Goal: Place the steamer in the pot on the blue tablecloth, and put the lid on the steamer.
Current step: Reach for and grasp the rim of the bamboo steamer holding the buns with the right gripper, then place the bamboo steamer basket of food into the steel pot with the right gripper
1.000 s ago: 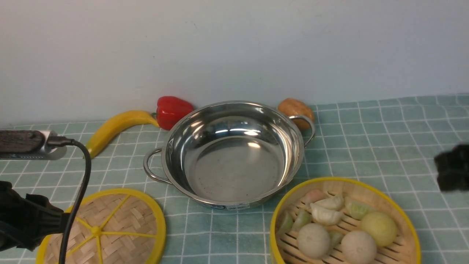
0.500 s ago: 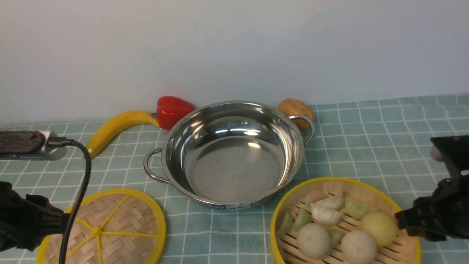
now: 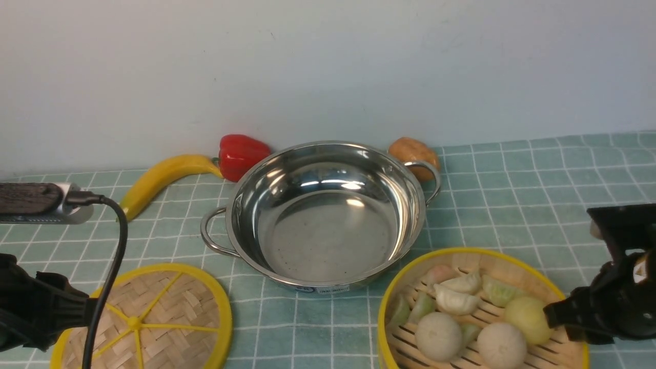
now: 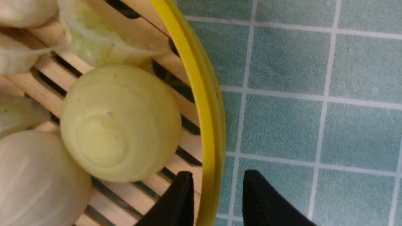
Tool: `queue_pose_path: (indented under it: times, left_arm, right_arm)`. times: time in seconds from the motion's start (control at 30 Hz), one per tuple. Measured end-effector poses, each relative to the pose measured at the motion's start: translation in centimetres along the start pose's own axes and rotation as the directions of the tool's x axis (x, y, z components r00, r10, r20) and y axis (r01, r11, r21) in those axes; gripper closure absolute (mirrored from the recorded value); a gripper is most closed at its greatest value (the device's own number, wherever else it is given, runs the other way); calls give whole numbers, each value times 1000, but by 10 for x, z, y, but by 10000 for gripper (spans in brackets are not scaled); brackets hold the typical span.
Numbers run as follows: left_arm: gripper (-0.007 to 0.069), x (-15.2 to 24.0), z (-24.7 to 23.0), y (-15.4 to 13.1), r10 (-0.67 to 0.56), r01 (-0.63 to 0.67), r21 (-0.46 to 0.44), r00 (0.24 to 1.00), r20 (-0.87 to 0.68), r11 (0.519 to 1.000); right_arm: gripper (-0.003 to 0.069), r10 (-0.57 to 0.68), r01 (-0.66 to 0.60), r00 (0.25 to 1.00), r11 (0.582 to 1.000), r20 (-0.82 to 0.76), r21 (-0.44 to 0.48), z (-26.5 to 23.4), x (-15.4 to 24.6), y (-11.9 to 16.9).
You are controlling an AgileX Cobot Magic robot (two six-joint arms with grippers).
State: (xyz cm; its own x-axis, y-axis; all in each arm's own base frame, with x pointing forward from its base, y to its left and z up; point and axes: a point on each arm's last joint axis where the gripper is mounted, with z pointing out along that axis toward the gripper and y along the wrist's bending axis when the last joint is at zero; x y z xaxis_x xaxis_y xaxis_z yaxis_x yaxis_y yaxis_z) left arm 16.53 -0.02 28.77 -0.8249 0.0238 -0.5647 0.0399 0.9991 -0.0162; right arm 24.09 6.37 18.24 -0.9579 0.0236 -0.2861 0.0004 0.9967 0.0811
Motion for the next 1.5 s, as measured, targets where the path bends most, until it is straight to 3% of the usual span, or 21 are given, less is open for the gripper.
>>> queue_pose_path:
  times: [0.1,0.3,0.43,0.63,0.8,0.93,1.07,1.13,1.4,1.5]
  left_arm:
    - [382,0,0,0,0,0,0,1000,0,1000]
    - [382,0,0,0,0,0,0,1000,0,1000]
    - [382,0,0,0,-1,1,1,1000,0,1000]
    - [382,0,0,0,1,-1,0,1000,-1,1000]
    - [382,0,2,0,26,-26,0,1000,-9,1000]
    - [382,1,7,0,32,-32,3,999,-39,999]
    - [382,1,11,0,31,-31,5,998,-61,1000]
    - [382,1,13,1,36,-36,0,997,-74,999]
    - [382,0,15,2,42,-43,-7,996,-80,999]
    - [382,0,15,2,42,-43,-7,996,-80,999]
  right_arm:
    - [421,-8,8,1000,1000,-17,5,13,-2,0]
    - [591,14,-13,998,1000,-66,12,27,-1,1]
    - [601,-41,46,993,998,-108,46,20,3,-2]
    - [602,-74,89,986,992,-149,94,-40,11,-9]
    - [602,-114,115,993,993,-7,39,-108,-19,2]
    - [602,-134,142,983,988,124,-55,-147,-61,21]
    - [602,-144,160,977,983,156,-95,-147,-100,40]
    - [602,-185,200,973,975,137,-99,-121,-133,64]
    - [602,-309,323,943,939,121,-116,-45,-195,147]
    - [602,-321,340,935,933,153,-121,-30,-209,163]
